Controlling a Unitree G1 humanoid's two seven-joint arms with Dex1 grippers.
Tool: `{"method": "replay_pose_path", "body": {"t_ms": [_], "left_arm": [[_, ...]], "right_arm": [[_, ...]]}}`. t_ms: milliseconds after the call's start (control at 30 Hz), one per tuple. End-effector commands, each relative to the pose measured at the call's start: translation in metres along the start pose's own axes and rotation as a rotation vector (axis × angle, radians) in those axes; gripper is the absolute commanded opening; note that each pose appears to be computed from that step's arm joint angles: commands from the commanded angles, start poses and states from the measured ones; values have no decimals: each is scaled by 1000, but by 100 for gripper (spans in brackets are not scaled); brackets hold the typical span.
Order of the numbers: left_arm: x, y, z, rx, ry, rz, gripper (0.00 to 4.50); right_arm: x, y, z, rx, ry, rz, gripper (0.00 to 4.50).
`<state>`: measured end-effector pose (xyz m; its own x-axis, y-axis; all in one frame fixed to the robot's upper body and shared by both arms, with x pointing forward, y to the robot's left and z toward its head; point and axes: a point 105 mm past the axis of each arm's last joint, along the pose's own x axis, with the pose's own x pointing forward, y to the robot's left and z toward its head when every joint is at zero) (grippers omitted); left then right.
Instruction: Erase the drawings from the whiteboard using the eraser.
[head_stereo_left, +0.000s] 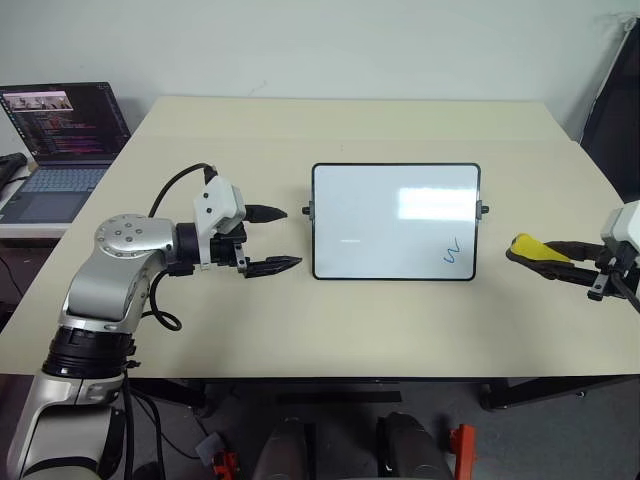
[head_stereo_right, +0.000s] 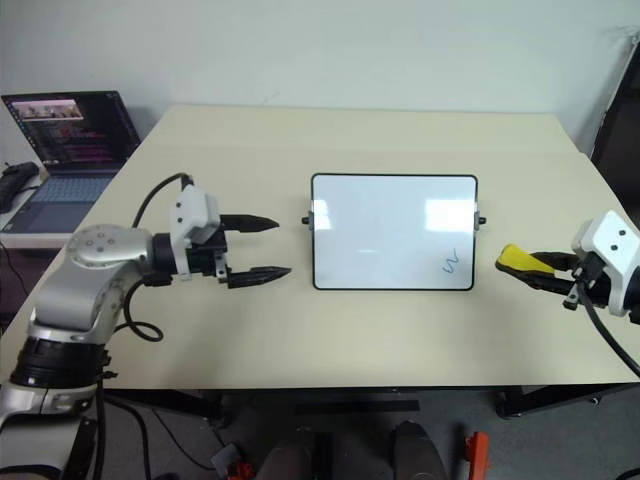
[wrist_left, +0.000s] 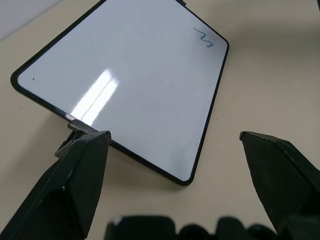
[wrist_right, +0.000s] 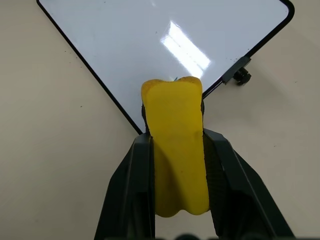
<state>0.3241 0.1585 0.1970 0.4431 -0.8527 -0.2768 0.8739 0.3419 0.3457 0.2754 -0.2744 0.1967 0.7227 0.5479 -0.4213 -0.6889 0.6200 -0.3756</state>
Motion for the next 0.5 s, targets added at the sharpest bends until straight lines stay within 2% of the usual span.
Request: {"method": "replay_pose_path", "body": {"t_ms": [33, 167, 500], "left_arm": [[-4, 2, 5, 39, -6, 9, 450], [-2, 1, 5, 37, -10, 3, 450], [-2, 2, 4, 32, -7, -2, 450]], "right_arm": [[-3, 3, 2, -5, -13, 9, 96], [0, 13, -8, 15, 21, 38, 96], [-8, 12, -14, 16, 59, 17, 96]]}}
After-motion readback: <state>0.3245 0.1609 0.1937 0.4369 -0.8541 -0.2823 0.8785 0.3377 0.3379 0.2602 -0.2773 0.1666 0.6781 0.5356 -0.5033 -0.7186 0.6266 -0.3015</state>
